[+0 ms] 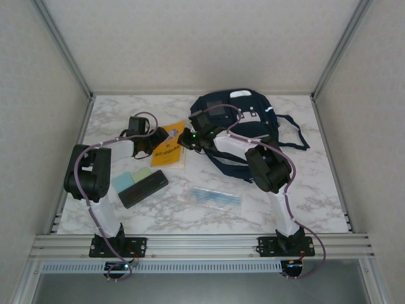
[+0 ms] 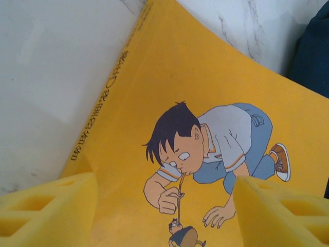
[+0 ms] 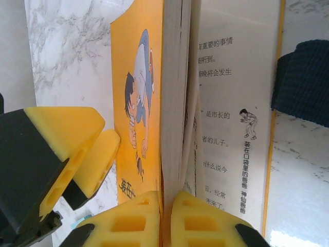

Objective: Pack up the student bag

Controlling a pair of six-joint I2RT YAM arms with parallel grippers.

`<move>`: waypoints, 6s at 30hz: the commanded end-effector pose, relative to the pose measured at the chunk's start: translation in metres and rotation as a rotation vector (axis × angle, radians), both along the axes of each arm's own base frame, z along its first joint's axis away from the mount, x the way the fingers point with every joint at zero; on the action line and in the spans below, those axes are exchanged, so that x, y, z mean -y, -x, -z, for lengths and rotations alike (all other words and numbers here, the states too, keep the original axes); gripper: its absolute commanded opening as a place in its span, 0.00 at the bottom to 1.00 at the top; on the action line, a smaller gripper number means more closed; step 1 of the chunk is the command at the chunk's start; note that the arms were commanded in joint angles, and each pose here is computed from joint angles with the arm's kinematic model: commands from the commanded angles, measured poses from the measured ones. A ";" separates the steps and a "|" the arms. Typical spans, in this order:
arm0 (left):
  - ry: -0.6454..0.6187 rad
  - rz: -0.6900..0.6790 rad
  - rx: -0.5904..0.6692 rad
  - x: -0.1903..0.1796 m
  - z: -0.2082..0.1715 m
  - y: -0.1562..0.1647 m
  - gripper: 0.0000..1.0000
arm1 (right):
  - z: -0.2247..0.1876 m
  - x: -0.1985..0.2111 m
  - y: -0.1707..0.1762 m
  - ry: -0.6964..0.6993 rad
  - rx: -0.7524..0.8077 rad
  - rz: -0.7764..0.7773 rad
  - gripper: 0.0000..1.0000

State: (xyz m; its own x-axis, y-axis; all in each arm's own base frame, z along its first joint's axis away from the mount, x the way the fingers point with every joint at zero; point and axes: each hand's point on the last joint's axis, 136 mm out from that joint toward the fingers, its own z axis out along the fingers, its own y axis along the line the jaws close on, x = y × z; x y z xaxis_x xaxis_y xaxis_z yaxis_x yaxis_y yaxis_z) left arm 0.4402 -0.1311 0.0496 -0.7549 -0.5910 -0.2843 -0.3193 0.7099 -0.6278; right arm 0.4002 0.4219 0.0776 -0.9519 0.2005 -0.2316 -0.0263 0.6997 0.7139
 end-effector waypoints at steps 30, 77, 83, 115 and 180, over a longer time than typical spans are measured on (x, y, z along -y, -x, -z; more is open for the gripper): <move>0.307 0.197 0.219 0.045 -0.050 0.008 0.84 | -0.101 0.035 -0.020 -0.345 0.050 -0.104 0.00; 0.301 0.215 0.271 0.071 -0.120 0.011 0.00 | -0.056 0.089 -0.020 -0.209 -0.031 0.081 0.99; 0.241 0.004 0.377 0.034 -0.158 -0.008 0.00 | -0.077 0.074 0.006 -0.196 -0.033 0.111 0.99; 0.425 -0.397 0.500 0.007 -0.183 0.003 0.00 | -0.129 -0.028 -0.004 -0.811 -0.129 0.344 0.14; -0.763 1.180 0.173 0.317 0.034 0.059 0.19 | -0.164 0.466 0.126 0.311 0.377 0.928 0.00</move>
